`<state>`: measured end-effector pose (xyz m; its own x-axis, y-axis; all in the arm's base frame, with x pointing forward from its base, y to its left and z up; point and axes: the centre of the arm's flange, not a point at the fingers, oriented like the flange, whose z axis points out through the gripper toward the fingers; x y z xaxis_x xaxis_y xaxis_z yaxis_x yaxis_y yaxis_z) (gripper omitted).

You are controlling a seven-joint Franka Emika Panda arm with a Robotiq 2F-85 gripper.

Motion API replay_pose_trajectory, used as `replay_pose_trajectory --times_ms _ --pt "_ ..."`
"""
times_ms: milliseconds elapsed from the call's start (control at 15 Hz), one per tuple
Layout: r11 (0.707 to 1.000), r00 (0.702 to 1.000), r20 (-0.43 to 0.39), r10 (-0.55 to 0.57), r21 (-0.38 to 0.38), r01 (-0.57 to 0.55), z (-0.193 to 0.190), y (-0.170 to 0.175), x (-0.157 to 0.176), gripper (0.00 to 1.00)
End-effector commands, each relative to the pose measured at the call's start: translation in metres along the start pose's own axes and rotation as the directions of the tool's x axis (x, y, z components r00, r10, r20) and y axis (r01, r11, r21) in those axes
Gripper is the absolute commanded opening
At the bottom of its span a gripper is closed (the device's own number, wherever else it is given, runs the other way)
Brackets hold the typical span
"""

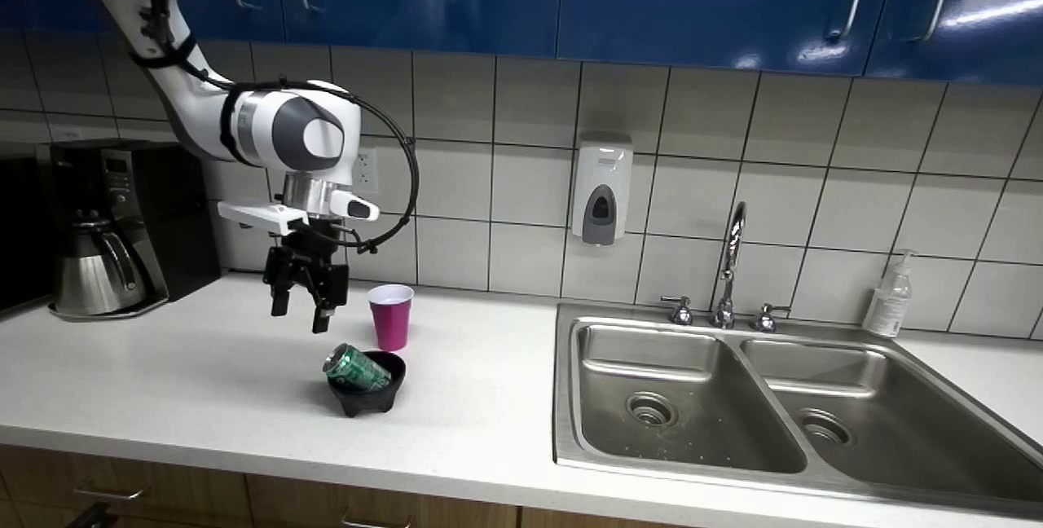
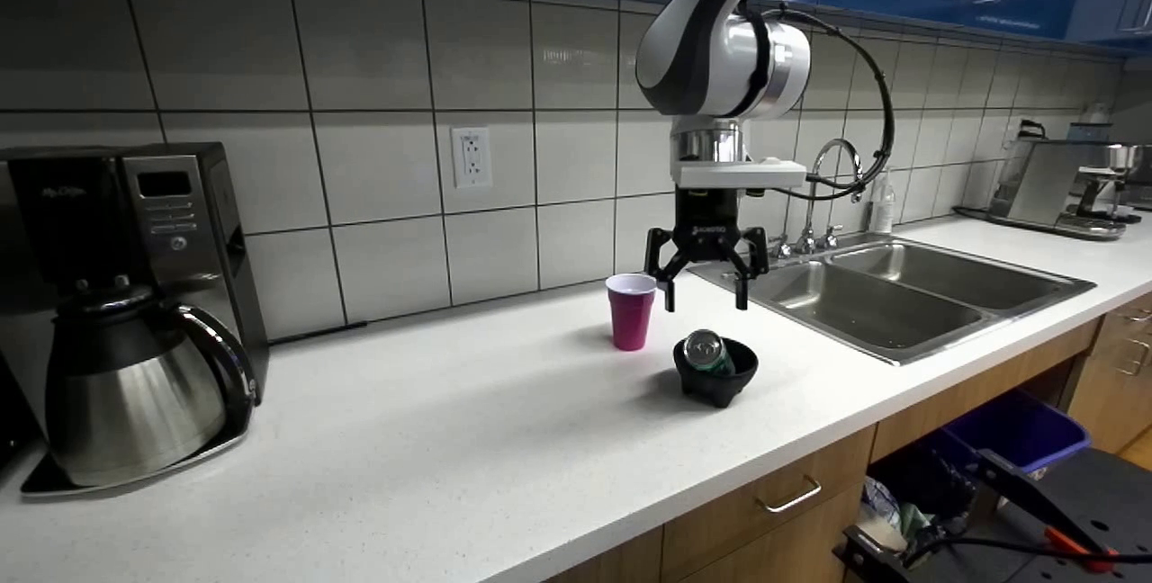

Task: Put the green can inside the black bowl

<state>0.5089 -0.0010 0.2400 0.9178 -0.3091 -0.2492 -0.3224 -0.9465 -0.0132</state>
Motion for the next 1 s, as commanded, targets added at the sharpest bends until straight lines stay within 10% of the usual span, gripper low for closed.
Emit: replay_pose_trajectory --times_ms 0,733,933 --pt "0.998 0.996 -0.056 -0.064 -0.03 0.062 -0.014 0.003 -0.047 1.0" --pt "0.981 0.968 -0.17 -0.187 -0.085 0.174 -0.022 0.015 -0.141 1.0" --pt "0.985 0.977 -0.137 -0.165 -0.079 0.155 -0.017 0.009 -0.122 1.0"
